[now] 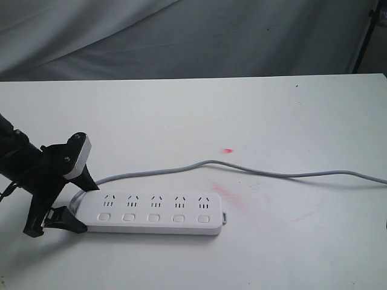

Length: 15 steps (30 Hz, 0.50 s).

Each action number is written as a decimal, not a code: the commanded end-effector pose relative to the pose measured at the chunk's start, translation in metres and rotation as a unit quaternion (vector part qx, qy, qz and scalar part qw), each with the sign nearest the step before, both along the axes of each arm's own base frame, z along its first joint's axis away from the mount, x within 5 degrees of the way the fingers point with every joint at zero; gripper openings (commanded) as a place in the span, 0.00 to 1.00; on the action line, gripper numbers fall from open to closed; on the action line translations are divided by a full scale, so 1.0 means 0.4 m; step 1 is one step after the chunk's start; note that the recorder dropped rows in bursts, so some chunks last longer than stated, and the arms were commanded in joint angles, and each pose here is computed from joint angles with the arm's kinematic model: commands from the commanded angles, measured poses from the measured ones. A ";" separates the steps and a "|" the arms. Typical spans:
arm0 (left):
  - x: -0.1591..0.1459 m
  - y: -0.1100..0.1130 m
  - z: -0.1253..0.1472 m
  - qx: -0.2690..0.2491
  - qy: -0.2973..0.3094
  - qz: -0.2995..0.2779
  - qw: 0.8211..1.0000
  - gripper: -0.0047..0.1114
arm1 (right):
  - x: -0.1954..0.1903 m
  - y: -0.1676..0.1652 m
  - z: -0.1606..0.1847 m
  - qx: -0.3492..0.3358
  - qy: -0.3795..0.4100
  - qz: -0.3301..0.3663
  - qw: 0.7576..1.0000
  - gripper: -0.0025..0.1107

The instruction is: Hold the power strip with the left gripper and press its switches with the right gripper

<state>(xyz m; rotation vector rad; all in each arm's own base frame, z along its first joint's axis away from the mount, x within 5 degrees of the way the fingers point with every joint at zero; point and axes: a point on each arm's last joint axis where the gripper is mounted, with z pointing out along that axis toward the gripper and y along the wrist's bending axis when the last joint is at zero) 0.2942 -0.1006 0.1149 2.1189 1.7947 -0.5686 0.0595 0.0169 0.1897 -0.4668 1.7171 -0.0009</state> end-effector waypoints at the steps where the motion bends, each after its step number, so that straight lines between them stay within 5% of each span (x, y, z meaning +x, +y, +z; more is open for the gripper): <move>1: -0.004 -0.002 -0.002 -0.001 0.003 -0.001 1.000 0.62 | -0.003 -0.002 -0.012 -0.009 0.021 -0.003 1.000 0.02; 15: -0.003 -0.002 -0.003 0.000 0.000 -0.002 1.000 0.62 | -0.003 -0.001 -0.010 -0.001 0.019 -0.003 1.000 0.02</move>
